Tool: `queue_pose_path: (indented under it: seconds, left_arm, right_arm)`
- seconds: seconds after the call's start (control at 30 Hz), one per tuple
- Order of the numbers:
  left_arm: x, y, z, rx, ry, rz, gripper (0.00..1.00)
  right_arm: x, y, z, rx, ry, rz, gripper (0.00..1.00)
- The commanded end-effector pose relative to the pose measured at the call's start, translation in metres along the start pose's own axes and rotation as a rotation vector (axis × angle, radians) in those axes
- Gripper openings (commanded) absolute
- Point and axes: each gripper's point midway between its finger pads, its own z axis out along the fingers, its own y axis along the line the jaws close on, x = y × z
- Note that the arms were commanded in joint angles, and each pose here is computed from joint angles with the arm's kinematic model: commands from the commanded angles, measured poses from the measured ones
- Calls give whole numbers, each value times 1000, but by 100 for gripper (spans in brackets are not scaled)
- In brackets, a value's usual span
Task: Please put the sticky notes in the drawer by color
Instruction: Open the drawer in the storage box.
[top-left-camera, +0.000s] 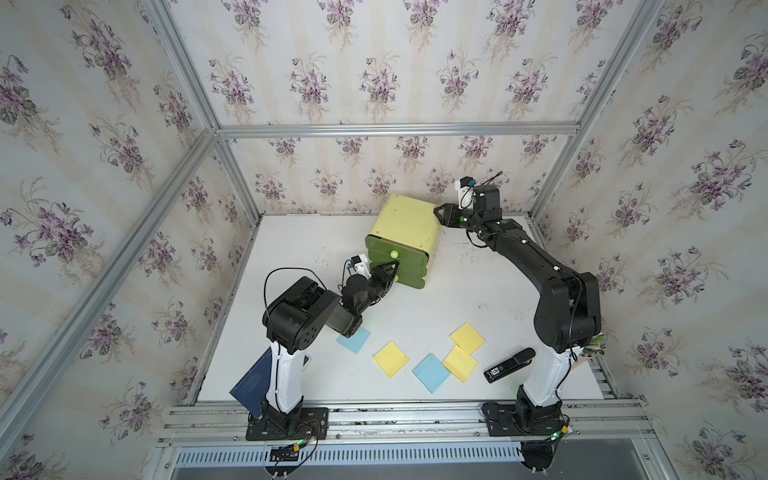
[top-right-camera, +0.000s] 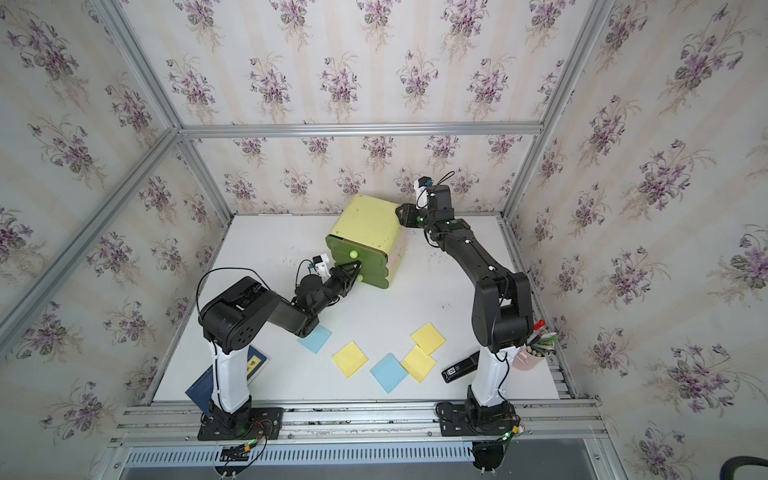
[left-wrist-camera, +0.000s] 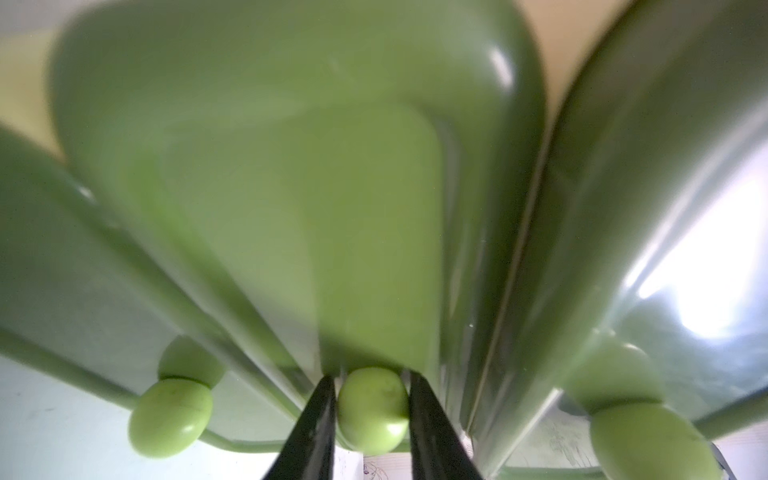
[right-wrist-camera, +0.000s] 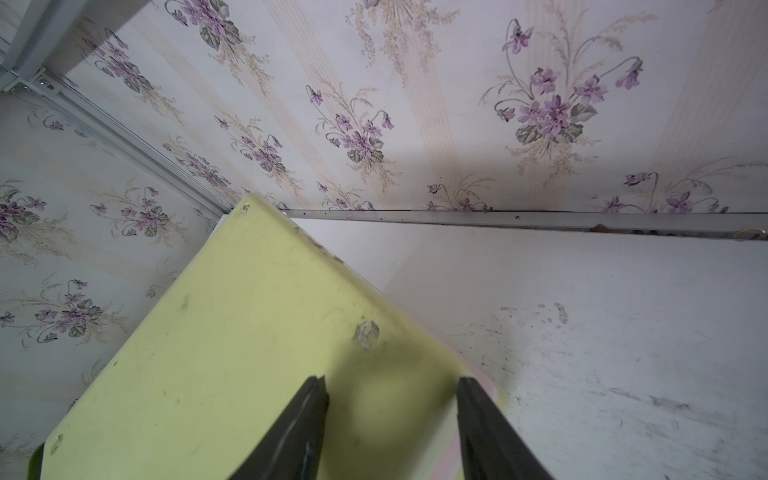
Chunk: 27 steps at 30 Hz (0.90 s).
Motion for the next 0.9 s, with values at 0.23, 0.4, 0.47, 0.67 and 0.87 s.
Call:
queue_pose_path:
  seconds: [0.23,0.4,0.47,0.67,0.87]
  left_arm:
    - [3,-3,-9,14,-6,12,7]
    - [7,-9,-26,8,-5,10,6]
    - [10,-11,-31,10,0,15,6]
    - [24,-10,-55,-11,13,18,5]
    - [31,-18,-73,-26,25,37,6]
  right_arm:
    - [13,10,1,-43,62,31,54]
    - [2,15,1,-55,56,33,54]
    - [-1,16,1,-55,57,32,54]
    - [-8,16,-2,-52,54,33,54]
    - [-24,25,-13,-65,32,22,60]
